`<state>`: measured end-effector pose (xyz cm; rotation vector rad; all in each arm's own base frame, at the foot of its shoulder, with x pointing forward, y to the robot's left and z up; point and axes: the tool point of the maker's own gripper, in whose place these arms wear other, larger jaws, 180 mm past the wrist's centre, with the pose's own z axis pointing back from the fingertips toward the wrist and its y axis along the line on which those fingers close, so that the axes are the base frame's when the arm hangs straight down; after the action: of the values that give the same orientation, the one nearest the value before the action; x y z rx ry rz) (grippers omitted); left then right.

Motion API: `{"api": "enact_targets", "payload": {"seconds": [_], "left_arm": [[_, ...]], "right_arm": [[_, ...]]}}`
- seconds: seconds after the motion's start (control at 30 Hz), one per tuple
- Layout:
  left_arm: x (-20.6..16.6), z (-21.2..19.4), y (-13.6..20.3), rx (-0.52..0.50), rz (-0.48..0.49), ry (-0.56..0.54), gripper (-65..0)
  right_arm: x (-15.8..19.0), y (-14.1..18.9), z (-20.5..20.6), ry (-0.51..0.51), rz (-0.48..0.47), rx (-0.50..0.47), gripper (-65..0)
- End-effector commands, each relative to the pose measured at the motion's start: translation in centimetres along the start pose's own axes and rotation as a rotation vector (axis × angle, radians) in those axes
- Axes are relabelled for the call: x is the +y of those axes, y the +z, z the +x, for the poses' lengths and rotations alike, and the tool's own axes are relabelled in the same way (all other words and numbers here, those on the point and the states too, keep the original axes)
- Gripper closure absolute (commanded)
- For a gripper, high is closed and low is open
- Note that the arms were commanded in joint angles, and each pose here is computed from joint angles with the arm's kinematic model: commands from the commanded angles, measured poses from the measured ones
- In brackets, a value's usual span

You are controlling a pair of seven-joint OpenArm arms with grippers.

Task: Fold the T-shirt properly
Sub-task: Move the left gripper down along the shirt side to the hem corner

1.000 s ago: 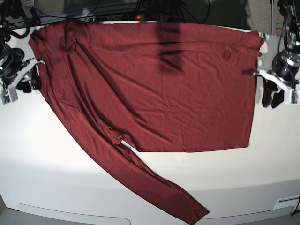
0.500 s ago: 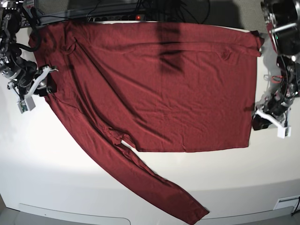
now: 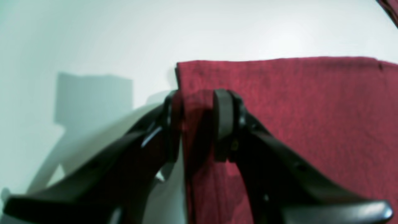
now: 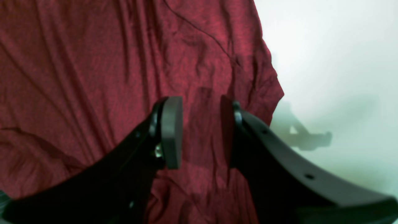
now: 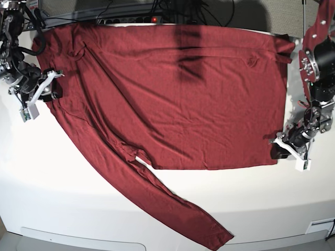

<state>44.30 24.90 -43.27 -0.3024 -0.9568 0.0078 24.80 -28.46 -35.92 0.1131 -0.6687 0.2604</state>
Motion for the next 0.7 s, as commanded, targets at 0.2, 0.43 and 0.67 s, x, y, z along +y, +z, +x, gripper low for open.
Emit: {"api": "enact_targets", "payload": {"seconds": [0.2, 0.43, 0.67], "left_arm": [[-2.6, -0.1, -1.3, 0.039, -0.047, -0.038, -16.8], [-3.4, -0.8, -1.6, 0.063, -0.061, -0.044, -9.6], [-2.4, 0.5, -1.2, 0.004, -0.046, 0.028, 0.0]], "right_arm": [[-0.6, 0.5, 1.4, 0.019, -0.012, -0.038, -21.1], [-0.6, 0.5, 1.5, 0.020, -0.012, -0.044, -21.1], [-0.5, 0.9, 4.6, 0.025, -0.010, -0.203, -21.1]]}}
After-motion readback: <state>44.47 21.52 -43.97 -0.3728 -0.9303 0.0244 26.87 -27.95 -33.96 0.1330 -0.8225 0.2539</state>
